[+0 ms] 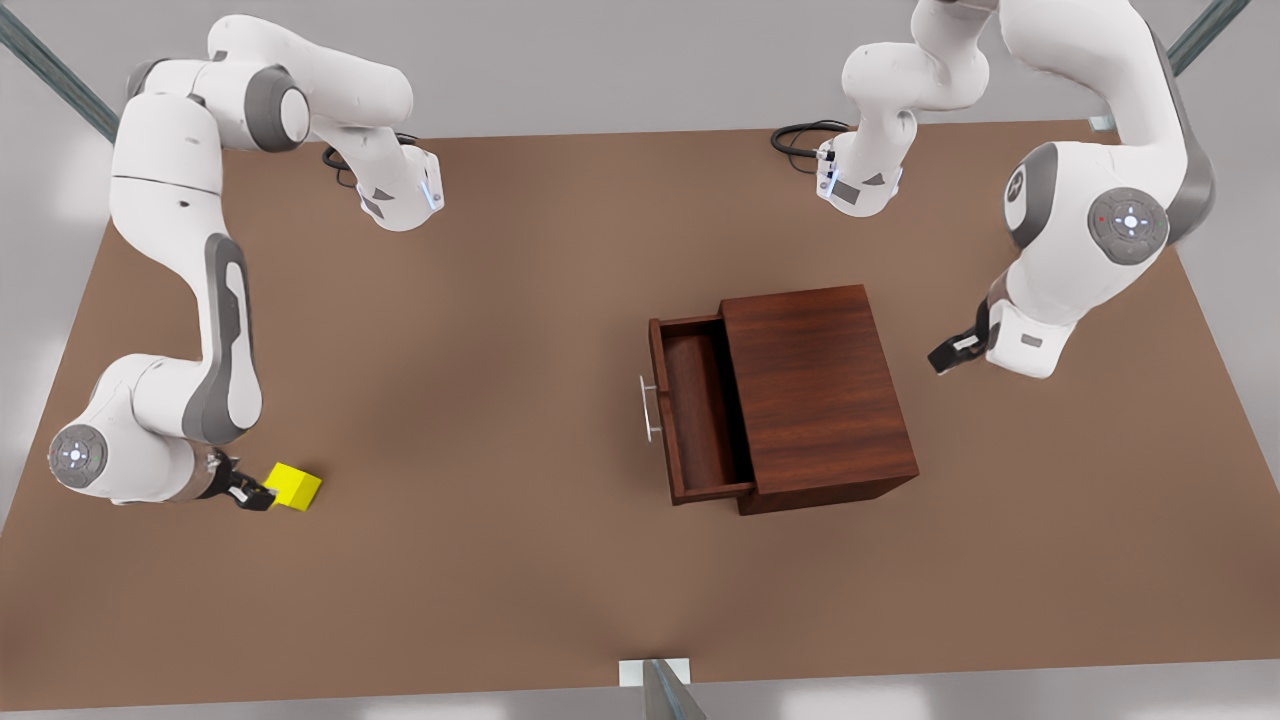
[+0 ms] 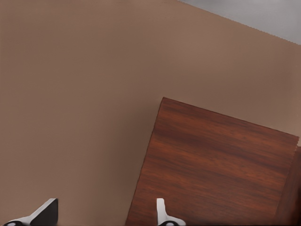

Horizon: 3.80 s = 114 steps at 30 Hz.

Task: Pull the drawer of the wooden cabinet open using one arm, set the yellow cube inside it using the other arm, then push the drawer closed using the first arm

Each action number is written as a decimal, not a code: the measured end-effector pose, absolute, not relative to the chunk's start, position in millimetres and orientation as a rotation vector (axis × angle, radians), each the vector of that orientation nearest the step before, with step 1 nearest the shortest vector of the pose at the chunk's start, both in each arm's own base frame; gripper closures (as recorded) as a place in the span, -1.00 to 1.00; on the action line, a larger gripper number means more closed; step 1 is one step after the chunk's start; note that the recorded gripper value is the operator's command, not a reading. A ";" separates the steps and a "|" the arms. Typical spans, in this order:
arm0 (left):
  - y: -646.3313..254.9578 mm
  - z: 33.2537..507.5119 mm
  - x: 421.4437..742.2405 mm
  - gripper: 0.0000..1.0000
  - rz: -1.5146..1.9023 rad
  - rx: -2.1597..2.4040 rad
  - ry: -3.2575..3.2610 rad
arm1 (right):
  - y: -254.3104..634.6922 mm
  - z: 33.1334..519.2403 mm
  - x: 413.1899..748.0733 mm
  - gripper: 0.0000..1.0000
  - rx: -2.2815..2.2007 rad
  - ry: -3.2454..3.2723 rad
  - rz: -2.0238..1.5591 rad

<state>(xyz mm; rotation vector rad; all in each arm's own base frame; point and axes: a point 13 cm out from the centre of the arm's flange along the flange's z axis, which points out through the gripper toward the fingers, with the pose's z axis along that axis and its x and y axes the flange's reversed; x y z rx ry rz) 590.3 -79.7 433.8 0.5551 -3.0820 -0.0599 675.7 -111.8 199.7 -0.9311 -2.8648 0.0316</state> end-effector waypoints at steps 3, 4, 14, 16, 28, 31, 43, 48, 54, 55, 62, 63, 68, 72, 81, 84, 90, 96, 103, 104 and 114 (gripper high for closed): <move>-74.0 441.2 595.3 -1.00 -0.045 0.464 -3.109 | -123.6 167.8 680.8 -1.00 -0.909 -2.844 0.002; -71.7 439.8 595.3 -1.00 -0.042 0.436 -3.109 | -126.1 158.8 680.3 -1.00 -0.901 -2.839 -0.013; -60.3 438.6 596.4 -1.00 0.009 0.232 -3.119 | -129.7 109.3 676.3 -1.00 -0.708 -2.867 0.011; -64.8 439.1 596.8 -1.00 0.014 0.184 -3.123 | -131.0 103.5 675.7 -1.00 -0.666 -2.877 0.021; -51.4 433.0 595.6 -1.00 0.039 0.052 -3.111 | -132.4 67.9 667.6 -1.00 -0.542 -2.890 0.056; -52.0 433.4 595.7 -1.00 0.042 0.023 -3.112 | -128.6 58.9 663.8 -1.00 -0.526 -2.889 0.052; -50.6 432.5 595.6 -1.00 0.037 -0.052 -3.110 | -126.1 54.9 666.4 -1.00 -0.522 -2.918 0.001; -49.9 432.1 595.7 -1.00 0.034 -0.072 -3.109 | -119.6 49.1 658.7 -1.00 -0.515 -2.903 -0.015; -47.8 430.0 594.2 -1.00 0.029 -0.086 -3.103 | -123.7 51.8 657.4 -0.94 -0.521 -2.905 -0.018; -48.6 429.2 593.7 -1.00 0.028 -0.089 -3.101 | -125.0 52.8 657.6 -0.85 -0.523 -2.906 -0.019; -58.3 426.4 590.1 -1.00 0.022 -0.106 -3.089 | -129.3 56.3 659.6 -0.78 -0.536 -2.912 -0.022; -57.5 426.3 590.0 -1.00 0.022 -0.104 -3.088 | -129.3 56.0 659.3 -0.73 -0.536 -2.912 -0.022; -56.7 425.9 589.7 -1.00 0.021 -0.096 -3.086 | -129.6 55.4 659.6 -0.35 -0.538 -2.913 -0.007; -56.9 426.7 589.8 -1.00 0.021 -0.092 -3.087 | -127.4 63.5 663.9 -0.09 -0.547 -2.926 -0.012; -55.2 427.1 589.8 -1.00 0.022 -0.082 -3.087 | -69.6 163.7 684.8 -0.03 -0.554 -2.979 -0.072; -58.0 426.9 590.2 -1.00 0.022 -0.086 -3.087 | -19.6 201.3 689.3 -0.03 -0.542 -2.981 -0.100; -60.5 434.9 595.2 -1.00 0.024 -0.082 -3.105 | 96.7 267.8 692.7 -0.03 -0.548 -2.958 -0.170; -60.7 438.1 598.3 -1.00 0.024 -0.075 -3.114 | 245.0 291.0 684.6 -0.03 -0.598 -2.929 -0.205; -60.4 436.0 598.3 -1.00 0.023 -0.070 -3.110 | 395.7 273.8 643.4 -0.03 -0.759 -2.863 -0.198; -60.4 435.4 598.4 -1.00 0.023 -0.069 -3.109 | 416.0 274.0 636.4 -0.04 -0.787 -2.857 -0.206; -59.4 434.6 598.7 -1.00 0.022 -0.062 -3.108 | 538.5 283.1 587.3 -0.04 -1.144 -2.749 -0.301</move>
